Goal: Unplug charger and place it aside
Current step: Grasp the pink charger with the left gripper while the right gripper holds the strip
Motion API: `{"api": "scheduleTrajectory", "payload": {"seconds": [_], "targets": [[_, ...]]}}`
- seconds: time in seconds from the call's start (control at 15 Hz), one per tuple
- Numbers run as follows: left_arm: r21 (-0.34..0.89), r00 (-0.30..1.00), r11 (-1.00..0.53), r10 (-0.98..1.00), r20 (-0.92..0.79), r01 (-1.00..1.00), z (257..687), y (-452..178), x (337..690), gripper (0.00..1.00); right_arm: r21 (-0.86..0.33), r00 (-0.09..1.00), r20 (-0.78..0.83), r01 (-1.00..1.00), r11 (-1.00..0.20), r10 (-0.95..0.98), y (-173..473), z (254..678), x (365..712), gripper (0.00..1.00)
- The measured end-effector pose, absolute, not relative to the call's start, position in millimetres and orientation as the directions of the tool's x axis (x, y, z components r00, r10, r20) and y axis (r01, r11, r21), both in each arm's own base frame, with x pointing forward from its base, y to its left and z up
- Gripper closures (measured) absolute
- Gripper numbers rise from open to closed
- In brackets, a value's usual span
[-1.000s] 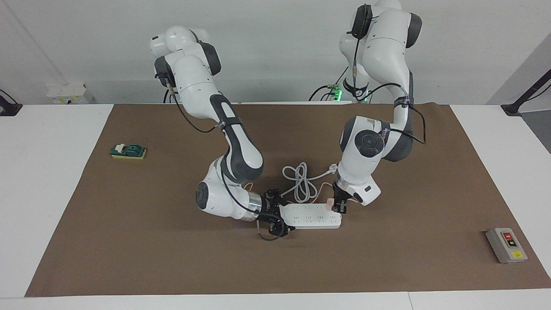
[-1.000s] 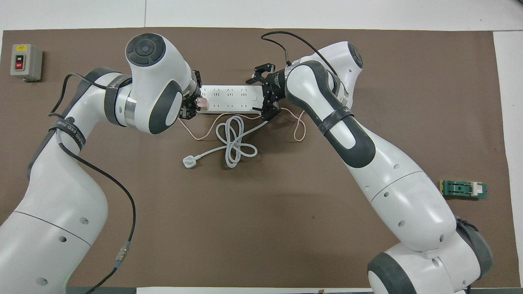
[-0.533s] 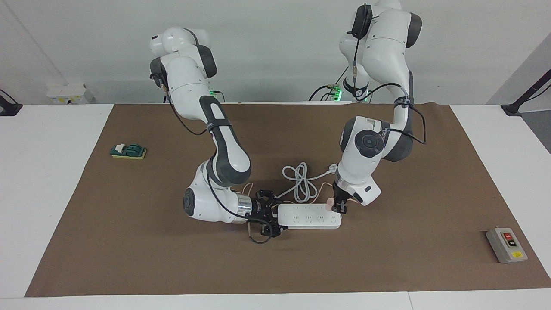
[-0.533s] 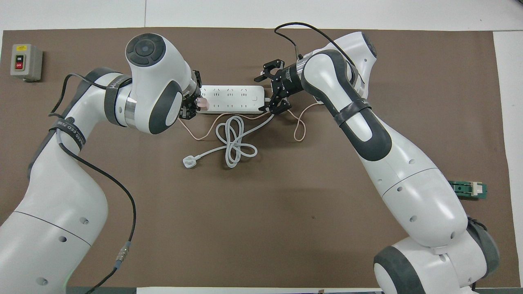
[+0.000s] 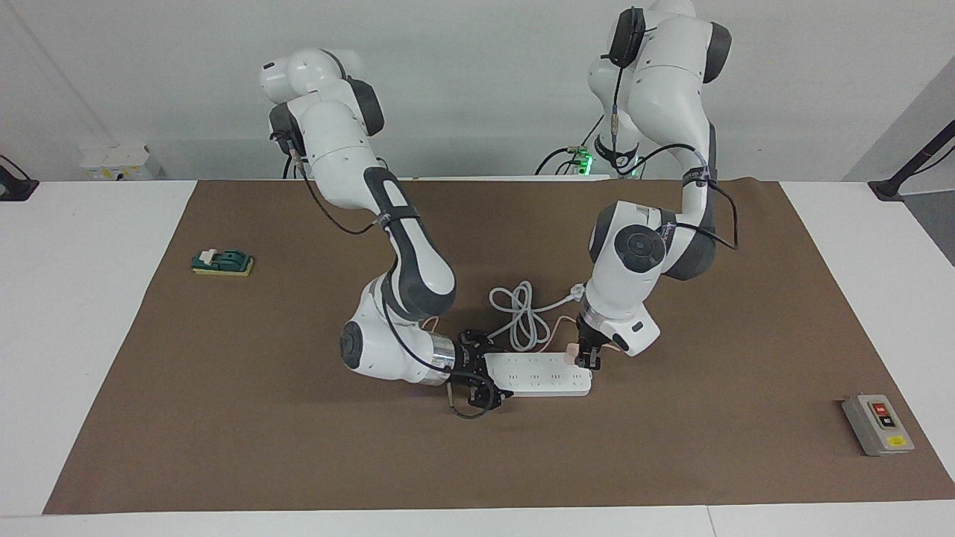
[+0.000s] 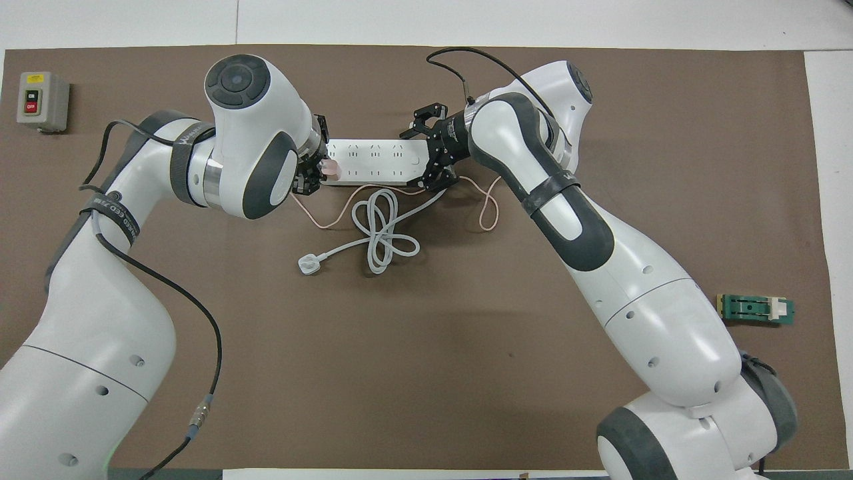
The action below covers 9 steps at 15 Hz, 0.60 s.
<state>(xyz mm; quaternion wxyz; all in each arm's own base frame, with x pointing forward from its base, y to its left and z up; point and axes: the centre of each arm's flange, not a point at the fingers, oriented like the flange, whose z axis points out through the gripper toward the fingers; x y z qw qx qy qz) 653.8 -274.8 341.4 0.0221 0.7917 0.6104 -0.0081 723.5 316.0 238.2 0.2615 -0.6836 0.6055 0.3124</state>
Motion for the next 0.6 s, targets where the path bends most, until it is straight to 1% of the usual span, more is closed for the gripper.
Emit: {"api": "scheduleTrajectory", "payload": {"seconds": [0.13,0.2,0.6], "targets": [[0.025,0.255,-0.254,0.966,-0.04,0.967,341.5,-274.9,653.8,0.7,0.017,0.077,-0.743,-0.991,-0.134,-0.665,315.8,232.9,723.0,0.0],[0.024,0.253,-0.253,0.967,-0.04,0.967,341.5,-275.1,653.5,0.7,0.018,0.073,-0.743,-0.992,-0.129,-0.665,315.6,233.2,723.4,0.03],[0.024,0.251,-0.251,0.967,-0.04,0.968,341.6,-275.1,653.4,0.7,0.018,0.073,-0.744,-0.992,-0.128,-0.665,315.5,233.2,723.5,0.03]]}}
